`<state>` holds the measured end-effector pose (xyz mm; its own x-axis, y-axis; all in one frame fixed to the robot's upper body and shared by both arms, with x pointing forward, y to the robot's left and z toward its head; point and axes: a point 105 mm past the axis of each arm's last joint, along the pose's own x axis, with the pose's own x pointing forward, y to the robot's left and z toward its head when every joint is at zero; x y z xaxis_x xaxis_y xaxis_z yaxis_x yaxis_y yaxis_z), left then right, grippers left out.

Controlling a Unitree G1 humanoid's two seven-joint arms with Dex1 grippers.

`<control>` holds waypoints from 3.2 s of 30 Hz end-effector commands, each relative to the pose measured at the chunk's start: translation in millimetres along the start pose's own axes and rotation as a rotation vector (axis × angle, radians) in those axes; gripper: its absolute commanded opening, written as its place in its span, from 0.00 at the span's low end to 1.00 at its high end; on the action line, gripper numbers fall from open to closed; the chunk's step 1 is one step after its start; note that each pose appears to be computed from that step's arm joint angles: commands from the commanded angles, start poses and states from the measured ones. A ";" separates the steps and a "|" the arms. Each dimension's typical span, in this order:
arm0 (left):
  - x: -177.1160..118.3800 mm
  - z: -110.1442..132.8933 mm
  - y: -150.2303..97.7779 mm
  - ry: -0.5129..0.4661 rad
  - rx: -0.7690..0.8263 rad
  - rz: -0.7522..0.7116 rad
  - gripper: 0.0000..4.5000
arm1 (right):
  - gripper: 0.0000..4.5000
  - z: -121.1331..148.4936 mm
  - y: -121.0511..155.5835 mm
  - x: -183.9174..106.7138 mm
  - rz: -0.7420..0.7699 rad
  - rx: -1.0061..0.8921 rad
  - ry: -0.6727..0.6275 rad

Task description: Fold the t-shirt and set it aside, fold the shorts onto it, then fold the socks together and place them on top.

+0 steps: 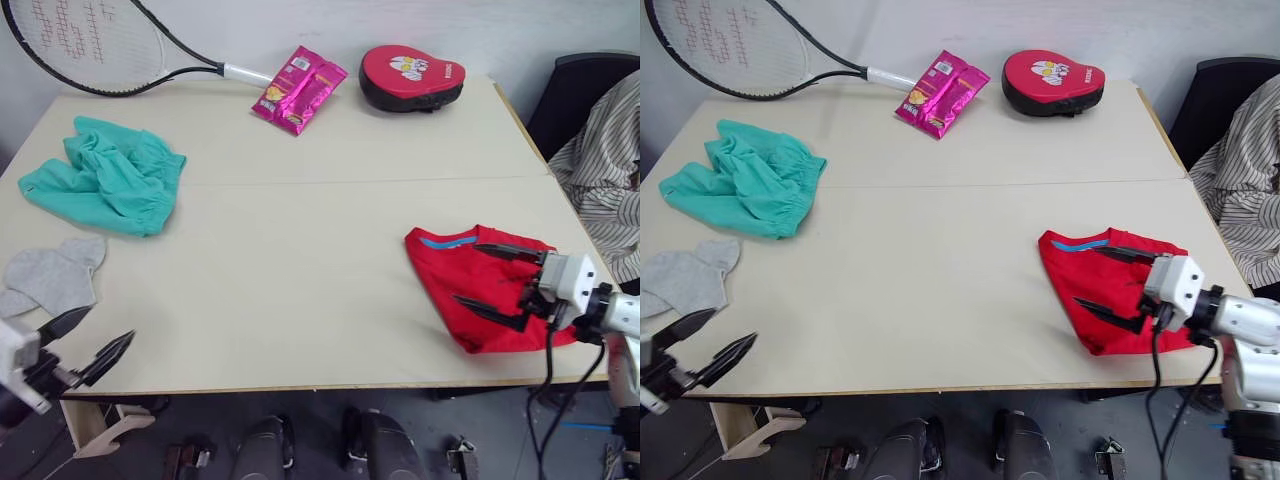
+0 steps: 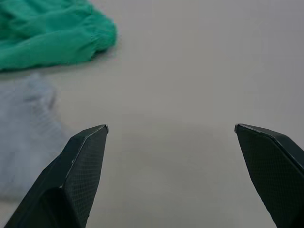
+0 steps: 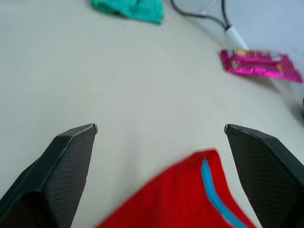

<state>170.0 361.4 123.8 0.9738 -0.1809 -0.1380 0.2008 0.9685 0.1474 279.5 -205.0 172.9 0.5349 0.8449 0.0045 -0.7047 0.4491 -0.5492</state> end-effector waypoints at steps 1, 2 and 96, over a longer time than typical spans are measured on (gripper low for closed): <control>-38.7 -5.8 28.7 0.005 -0.028 0.257 1.00 | 0.98 6.9 18.4 15.9 0.050 -0.072 -0.062; -45.4 -7.8 31.9 0.004 -0.043 0.298 1.00 | 0.98 5.6 20.0 18.5 0.040 -0.069 -0.070; 178.1 51.7 -68.7 0.149 0.689 -0.782 1.00 | 1.00 -26.5 68.6 114.9 0.133 -0.013 0.335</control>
<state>328.6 251.8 137.7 0.5035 -0.6706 -0.5448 0.8524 0.2825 0.4401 299.4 -84.4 108.1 0.5323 0.7682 -0.3556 -0.8028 0.3249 -0.4999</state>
